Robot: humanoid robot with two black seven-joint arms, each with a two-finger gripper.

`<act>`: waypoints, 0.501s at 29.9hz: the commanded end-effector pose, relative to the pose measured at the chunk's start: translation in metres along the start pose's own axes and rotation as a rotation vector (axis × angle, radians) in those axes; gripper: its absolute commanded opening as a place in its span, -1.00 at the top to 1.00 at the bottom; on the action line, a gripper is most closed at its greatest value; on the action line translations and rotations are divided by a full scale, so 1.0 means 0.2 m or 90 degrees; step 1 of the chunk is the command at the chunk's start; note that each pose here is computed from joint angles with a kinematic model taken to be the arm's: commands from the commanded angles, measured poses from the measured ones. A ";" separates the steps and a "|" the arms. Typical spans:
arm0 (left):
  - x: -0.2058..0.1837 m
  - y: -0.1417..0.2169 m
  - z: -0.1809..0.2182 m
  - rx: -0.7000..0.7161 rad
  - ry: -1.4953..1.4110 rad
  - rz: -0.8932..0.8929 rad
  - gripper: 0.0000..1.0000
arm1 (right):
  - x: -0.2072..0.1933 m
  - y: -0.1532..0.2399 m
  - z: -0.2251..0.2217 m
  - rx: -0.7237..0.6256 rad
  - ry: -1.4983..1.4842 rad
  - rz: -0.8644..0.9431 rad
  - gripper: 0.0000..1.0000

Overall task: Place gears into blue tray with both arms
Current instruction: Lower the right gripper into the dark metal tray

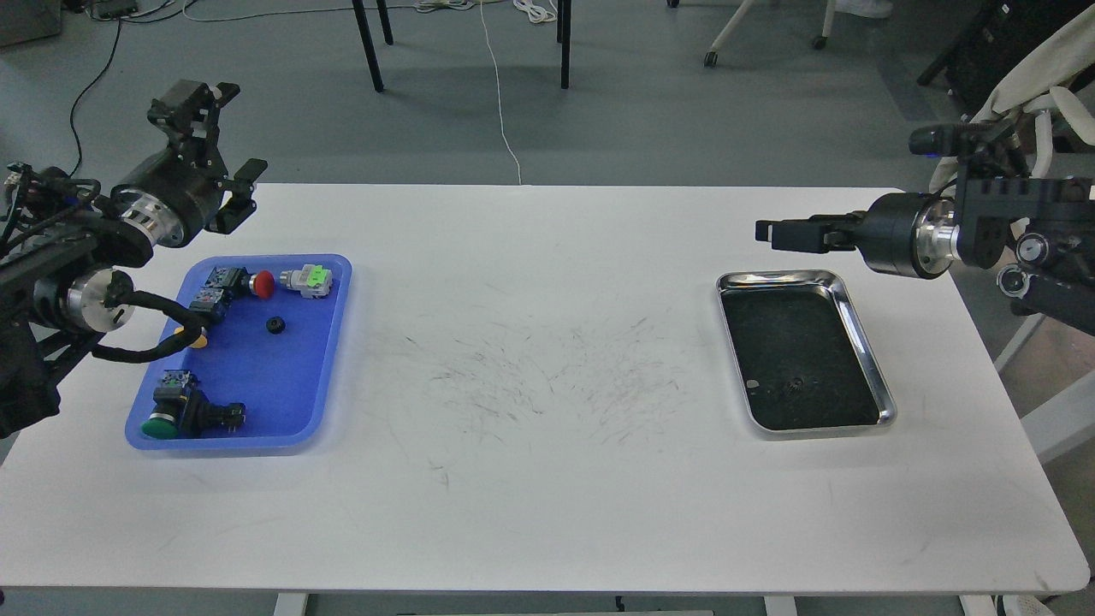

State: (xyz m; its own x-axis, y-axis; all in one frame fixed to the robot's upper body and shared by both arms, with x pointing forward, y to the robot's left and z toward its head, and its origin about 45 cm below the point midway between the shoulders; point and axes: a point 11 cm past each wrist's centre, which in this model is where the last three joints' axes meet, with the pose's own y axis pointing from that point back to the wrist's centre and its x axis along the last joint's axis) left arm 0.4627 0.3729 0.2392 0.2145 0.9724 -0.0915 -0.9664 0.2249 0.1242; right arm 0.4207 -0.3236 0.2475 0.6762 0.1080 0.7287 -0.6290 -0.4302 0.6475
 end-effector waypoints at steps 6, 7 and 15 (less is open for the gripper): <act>0.00 0.02 -0.04 0.006 0.029 -0.022 -0.96 | -0.15 0.00 0.01 0.014 0.141 -0.093 -0.89; 0.00 0.01 -0.05 0.007 0.030 -0.022 -0.96 | -0.18 0.00 0.00 0.023 0.154 -0.106 -0.89; -0.02 0.00 -0.16 0.041 0.043 -0.012 -0.96 | -0.33 0.01 0.01 0.050 0.211 -0.179 -0.87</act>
State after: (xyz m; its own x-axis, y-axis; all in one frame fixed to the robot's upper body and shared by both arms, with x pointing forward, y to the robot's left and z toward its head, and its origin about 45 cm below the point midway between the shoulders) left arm 0.4562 0.3722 0.2142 0.2214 0.9635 -0.1506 -0.9528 0.2467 0.1772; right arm 0.3827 -0.3301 0.2073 0.6413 0.4900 0.5904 -0.4258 -0.4129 0.8051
